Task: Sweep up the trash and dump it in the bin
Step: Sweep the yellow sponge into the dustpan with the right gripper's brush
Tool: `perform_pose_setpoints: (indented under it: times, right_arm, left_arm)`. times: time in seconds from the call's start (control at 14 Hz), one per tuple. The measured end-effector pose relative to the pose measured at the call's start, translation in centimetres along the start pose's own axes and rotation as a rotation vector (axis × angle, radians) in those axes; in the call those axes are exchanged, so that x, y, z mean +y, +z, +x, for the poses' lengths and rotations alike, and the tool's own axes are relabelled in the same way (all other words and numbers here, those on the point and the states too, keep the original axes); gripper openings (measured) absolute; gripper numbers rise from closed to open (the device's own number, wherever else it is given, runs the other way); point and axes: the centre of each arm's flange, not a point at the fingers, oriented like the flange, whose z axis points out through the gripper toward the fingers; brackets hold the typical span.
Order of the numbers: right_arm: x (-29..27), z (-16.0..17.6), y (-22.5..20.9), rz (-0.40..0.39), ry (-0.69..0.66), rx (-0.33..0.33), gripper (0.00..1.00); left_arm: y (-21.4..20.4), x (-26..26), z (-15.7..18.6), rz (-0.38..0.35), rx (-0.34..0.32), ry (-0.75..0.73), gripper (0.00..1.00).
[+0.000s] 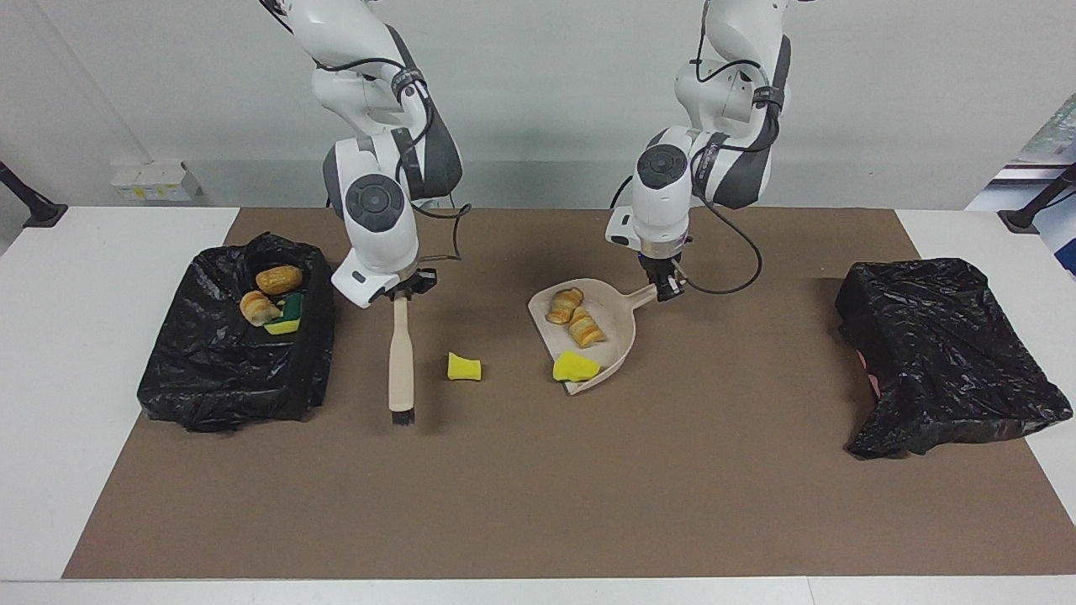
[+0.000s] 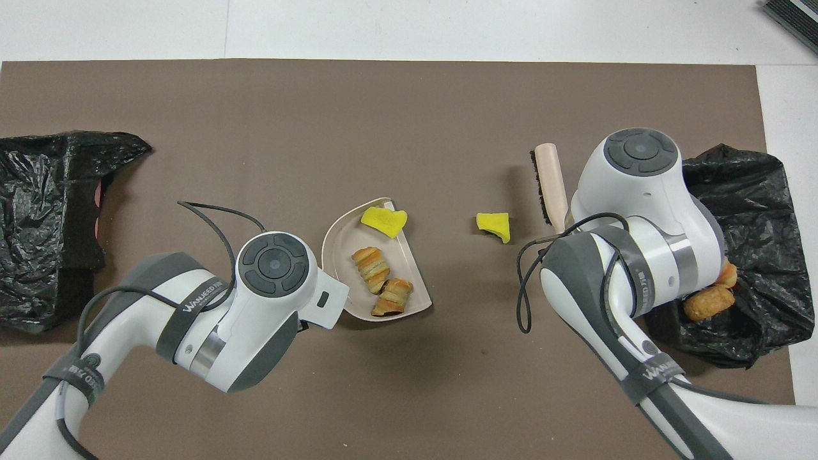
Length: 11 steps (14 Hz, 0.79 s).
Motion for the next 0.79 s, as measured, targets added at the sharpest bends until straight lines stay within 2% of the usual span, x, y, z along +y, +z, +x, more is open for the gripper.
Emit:
perform_pose_setpoints:
  times: [0.43,0.64,0.79]
  right_arm:
    - [-8.3,-0.6,3.6,0.124,-0.087,-0.102,0.26]
    - [-13.4,-2.0,3.4,0.169,-0.134,-0.11,0.26]
    - [-16.8,-3.0,3.3,0.231,-0.149,-0.11,0.26]
  left_arm:
    - [0.1,0.1,-0.1,-0.005,-0.011,-0.003,0.32]
    - [0.3,0.4,0.3,-0.006,-0.013,-0.016,0.32]
    - [0.4,0.6,0.6,-0.005,-0.012,-0.02,0.32]
